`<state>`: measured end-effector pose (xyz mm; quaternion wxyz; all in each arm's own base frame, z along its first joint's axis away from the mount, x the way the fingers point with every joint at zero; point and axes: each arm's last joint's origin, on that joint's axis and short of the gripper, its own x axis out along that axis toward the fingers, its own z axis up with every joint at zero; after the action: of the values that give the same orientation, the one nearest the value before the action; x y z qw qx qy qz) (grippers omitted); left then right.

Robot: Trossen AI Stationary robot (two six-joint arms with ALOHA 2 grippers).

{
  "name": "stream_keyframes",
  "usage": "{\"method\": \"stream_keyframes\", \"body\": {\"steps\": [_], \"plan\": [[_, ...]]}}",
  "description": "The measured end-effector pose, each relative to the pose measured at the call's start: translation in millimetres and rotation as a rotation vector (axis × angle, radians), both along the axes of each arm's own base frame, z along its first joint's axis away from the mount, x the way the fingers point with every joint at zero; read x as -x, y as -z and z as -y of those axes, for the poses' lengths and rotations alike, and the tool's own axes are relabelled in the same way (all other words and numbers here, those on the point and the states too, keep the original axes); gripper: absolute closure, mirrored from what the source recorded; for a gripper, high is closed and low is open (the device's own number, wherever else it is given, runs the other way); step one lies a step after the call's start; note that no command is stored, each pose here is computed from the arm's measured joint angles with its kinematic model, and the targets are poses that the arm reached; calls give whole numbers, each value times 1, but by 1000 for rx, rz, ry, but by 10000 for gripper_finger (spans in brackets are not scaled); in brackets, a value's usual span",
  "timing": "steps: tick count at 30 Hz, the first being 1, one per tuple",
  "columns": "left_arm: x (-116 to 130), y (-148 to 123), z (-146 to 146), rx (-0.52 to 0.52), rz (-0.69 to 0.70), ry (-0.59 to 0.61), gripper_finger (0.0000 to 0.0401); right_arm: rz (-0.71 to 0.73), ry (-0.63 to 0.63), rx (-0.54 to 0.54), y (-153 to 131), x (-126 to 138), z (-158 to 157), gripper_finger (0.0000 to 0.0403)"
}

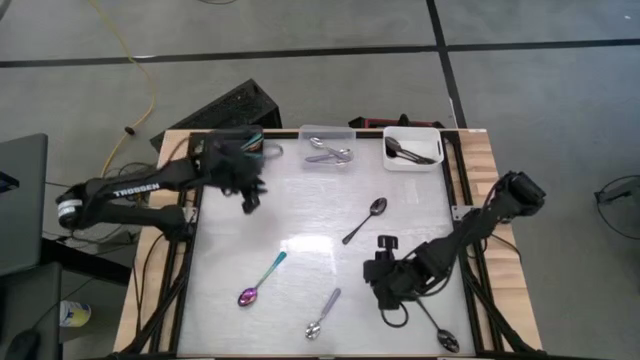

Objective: Sort silverware by color (type)
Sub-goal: Put the black spoon into the white bin

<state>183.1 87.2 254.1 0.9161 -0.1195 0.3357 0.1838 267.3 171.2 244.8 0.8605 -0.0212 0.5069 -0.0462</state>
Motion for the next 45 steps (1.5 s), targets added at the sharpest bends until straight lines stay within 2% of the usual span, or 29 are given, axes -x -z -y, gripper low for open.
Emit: {"method": "stream_keyframes", "body": {"steps": [3, 8, 11, 17, 19, 22, 26, 31, 37, 42, 45], "plan": [[-13, 2, 26, 8, -9, 88, 287, -5, -22, 26, 0, -5, 8, 211], [-29, 6, 72, -57, -18, 210, 287, 12, -37, 50, -1, -16, 22, 211], [-35, 12, 98, -109, -44, 261, 287, 38, 9, 16, -2, -23, 28, 211], [-55, 37, 139, -199, -93, 334, 287, -4, 82, -72, -1, -24, 35, 211], [-64, 48, 150, -227, -93, 391, 287, -63, 91, -96, 1, -19, 35, 211], [-79, 61, 163, -246, -51, 462, 287, -235, 147, -203, 5, -8, 36, 211], [-91, 72, 172, -231, -15, 565, 287, -453, 323, -373, 8, 13, 21, 211], [-97, 75, 174, -242, 20, 586, 287, -544, 492, -483, 16, 36, -16, 211], [-104, 64, 178, -278, 159, 665, 287, -701, 688, -492, 46, 64, -41, 211], [-105, 62, 178, -273, 183, 674, 287, -768, 725, -554, 73, 73, -54, 211], [-105, 64, 178, -248, 171, 658, 287, -785, 736, -542, 87, 74, -55, 211]]}}
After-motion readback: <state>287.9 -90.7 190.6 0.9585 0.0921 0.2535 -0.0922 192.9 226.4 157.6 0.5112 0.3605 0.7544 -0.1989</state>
